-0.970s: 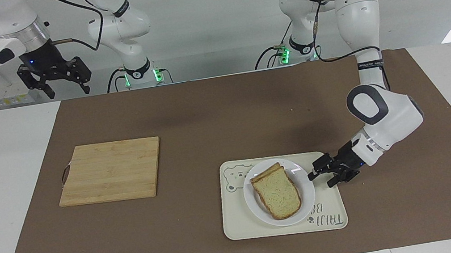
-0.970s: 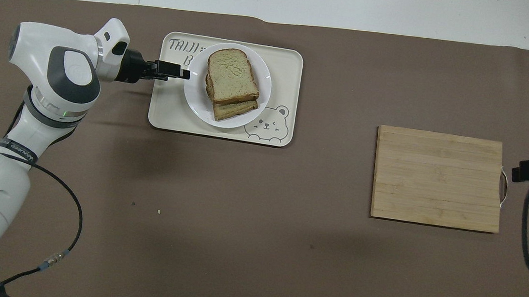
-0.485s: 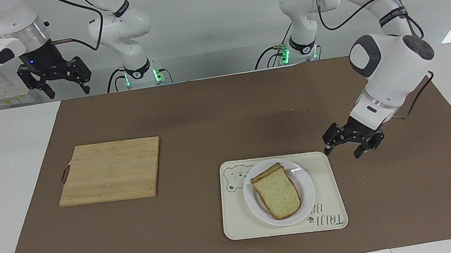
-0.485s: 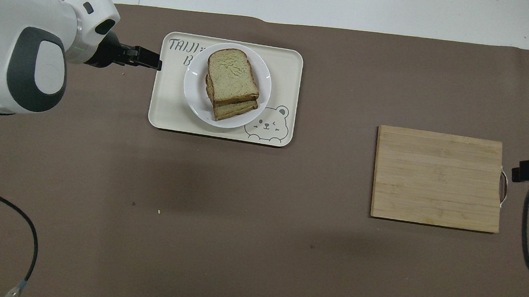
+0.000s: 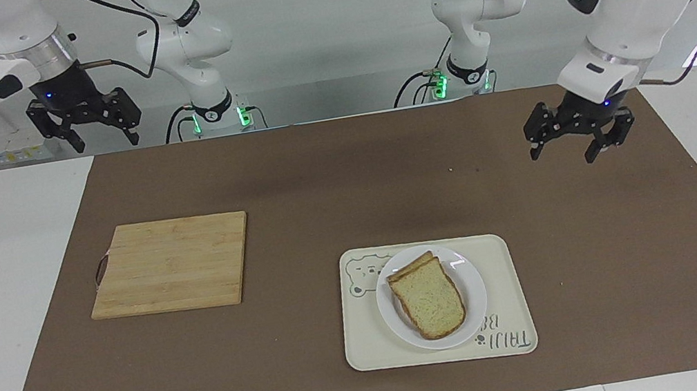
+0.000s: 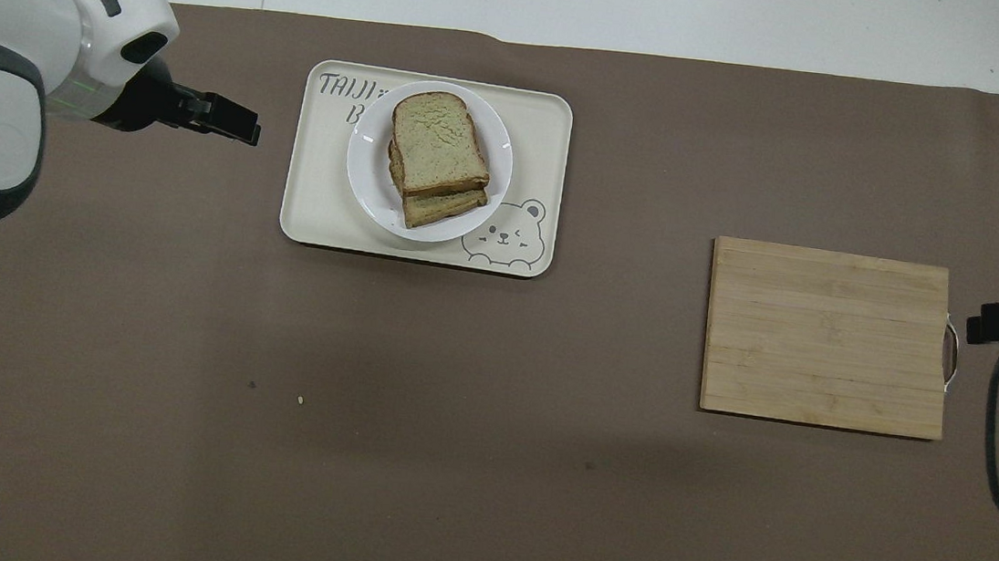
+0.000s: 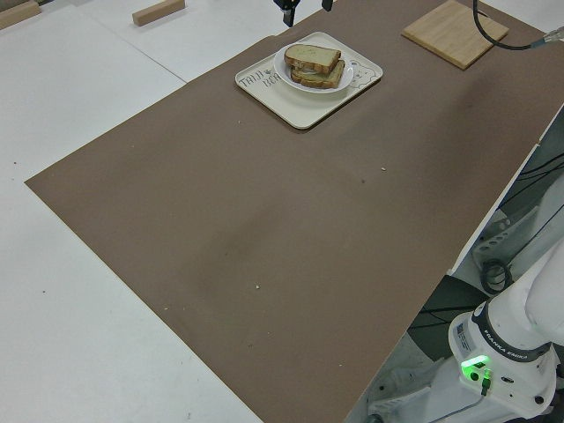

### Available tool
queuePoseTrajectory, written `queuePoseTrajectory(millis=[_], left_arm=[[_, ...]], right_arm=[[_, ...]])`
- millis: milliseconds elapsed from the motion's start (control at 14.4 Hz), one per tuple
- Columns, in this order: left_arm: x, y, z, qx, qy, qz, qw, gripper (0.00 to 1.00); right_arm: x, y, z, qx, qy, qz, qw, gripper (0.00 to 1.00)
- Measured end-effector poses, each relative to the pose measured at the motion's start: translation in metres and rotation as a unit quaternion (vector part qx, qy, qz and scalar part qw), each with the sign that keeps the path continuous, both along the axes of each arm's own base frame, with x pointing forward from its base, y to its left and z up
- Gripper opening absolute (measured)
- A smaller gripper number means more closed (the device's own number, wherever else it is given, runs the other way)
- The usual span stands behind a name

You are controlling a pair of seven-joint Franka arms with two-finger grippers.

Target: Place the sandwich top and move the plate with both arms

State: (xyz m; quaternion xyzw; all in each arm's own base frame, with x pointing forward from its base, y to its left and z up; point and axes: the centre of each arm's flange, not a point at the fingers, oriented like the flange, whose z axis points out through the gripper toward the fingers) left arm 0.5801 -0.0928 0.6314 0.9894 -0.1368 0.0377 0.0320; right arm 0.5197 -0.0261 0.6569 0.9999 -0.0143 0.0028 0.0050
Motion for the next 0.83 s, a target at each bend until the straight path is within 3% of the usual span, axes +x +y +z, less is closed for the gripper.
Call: queuePoseTrajectory(millis=[208,416,624,832], left_arm=[[-0.053,0.016,0.056,0.017,0.011,0.003,1.0,1.0],[-0.091,0.037,0.084,0.022,0.033,0.015,0.999,1.0],[-0.109,0.052,0.108,0.023,0.049,0.026,0.998,1.0],[-0.11,0.051,0.122,0.025,0.058,0.025,0.998,1.0]], right_arm=[[0.0,0.0,0.0,0.0,0.0,0.0,1.0,1.0],[0.0,0.0,0.0,0.0,0.0,0.0,1.0,1.0],[0.0,0.0,0.0,0.0,0.0,0.0,1.0,1.0],[0.0,0.0,0.0,0.0,0.0,0.0,1.0,1.0]])
